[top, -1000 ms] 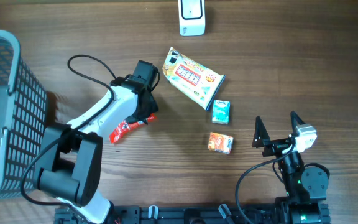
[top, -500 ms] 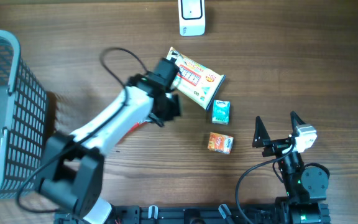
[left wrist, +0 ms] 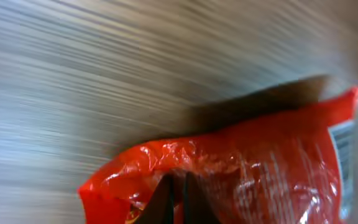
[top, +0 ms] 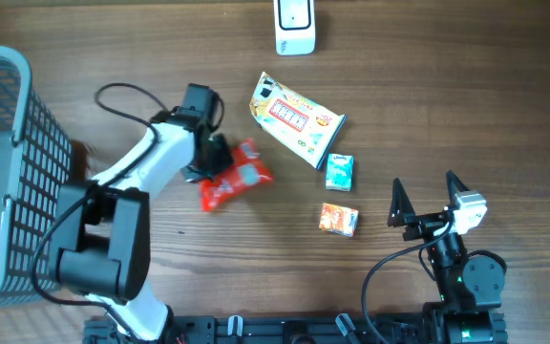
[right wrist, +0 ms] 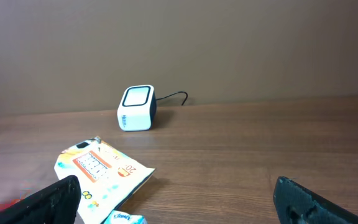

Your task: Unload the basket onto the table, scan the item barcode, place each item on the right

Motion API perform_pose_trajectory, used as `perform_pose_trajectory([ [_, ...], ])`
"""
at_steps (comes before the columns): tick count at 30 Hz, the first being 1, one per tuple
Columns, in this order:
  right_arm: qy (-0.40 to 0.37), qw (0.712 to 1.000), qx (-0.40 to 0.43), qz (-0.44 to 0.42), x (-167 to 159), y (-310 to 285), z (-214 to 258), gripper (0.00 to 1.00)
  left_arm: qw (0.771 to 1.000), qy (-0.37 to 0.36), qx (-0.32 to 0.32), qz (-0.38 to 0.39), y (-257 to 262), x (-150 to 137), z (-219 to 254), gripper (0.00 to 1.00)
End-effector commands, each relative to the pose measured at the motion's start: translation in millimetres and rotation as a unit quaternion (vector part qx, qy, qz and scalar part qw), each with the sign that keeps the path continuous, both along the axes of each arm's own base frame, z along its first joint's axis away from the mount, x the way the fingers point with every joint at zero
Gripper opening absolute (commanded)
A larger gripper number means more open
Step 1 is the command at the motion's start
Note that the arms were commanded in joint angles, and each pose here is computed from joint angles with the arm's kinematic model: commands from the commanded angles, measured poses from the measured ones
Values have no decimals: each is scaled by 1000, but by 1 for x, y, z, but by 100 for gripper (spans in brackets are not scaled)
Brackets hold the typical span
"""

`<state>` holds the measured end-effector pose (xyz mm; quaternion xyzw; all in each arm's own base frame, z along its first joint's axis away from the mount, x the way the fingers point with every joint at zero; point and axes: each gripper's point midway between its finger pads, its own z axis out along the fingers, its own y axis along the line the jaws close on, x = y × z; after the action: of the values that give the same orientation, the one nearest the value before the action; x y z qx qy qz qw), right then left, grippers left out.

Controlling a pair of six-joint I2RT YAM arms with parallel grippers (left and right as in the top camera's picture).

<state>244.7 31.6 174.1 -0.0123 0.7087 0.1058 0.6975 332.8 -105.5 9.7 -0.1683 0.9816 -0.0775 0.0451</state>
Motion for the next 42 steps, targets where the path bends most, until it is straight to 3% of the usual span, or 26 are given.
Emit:
perform_pose_trajectory([
  [1, -6, 1000, -4, -4, 0, -1, 2, 100, 986, 49, -115, -113, -84, -36, -10, 4],
  [5, -7, 1000, -4, -4, 0, -1, 3, 100, 981, 28, -99, -165, -115, -41, -2, 4],
  [9, -6, 1000, -4, -4, 0, -1, 2, 100, 989, 4, -49, -143, -93, -20, 51, 4],
  [11, -6, 1000, -4, -4, 0, -1, 2, 100, 986, -11, -79, -148, -102, -21, 76, 4],
  [13, -7, 1000, -4, -4, 0, -1, 3, 100, 977, 17, -134, -166, -122, -39, 80, 4],
  [19, -7, 1000, -4, -4, 0, -1, 3, 100, 962, 82, -208, -157, -152, -80, 20, 4],
  [23, -6, 1000, -4, -4, 0, -1, 2, 100, 987, 102, -62, -111, -87, -85, -17, 4],
  [27, -6, 1000, -4, -4, 0, -1, 2, 100, 989, 119, -53, -72, -68, -77, 1, 4],
  [30, -7, 1000, -4, -4, 0, -1, 3, 100, 992, 50, -71, -93, -81, -48, 49, 4],
  [31, -7, 1000, -4, -4, 0, -1, 3, 100, 994, 35, -47, -89, -73, -45, 53, 4],
  [34, -7, 1000, -4, -4, 0, -1, 3, 100, 996, 34, 64, -50, -31, -46, 42, 4],
  [39, -7, 1000, -4, -4, 0, -1, 3, 100, 997, 52, 46, -44, -28, -74, -10, 4],
  [40, -6, 1000, -4, -4, 0, -1, 2, 100, 996, 49, 57, -42, -21, -77, -17, 4],
  [42, -6, 1000, -4, -4, 0, -1, 2, 100, 988, 35, 149, -29, 17, -76, -21, 4],
])
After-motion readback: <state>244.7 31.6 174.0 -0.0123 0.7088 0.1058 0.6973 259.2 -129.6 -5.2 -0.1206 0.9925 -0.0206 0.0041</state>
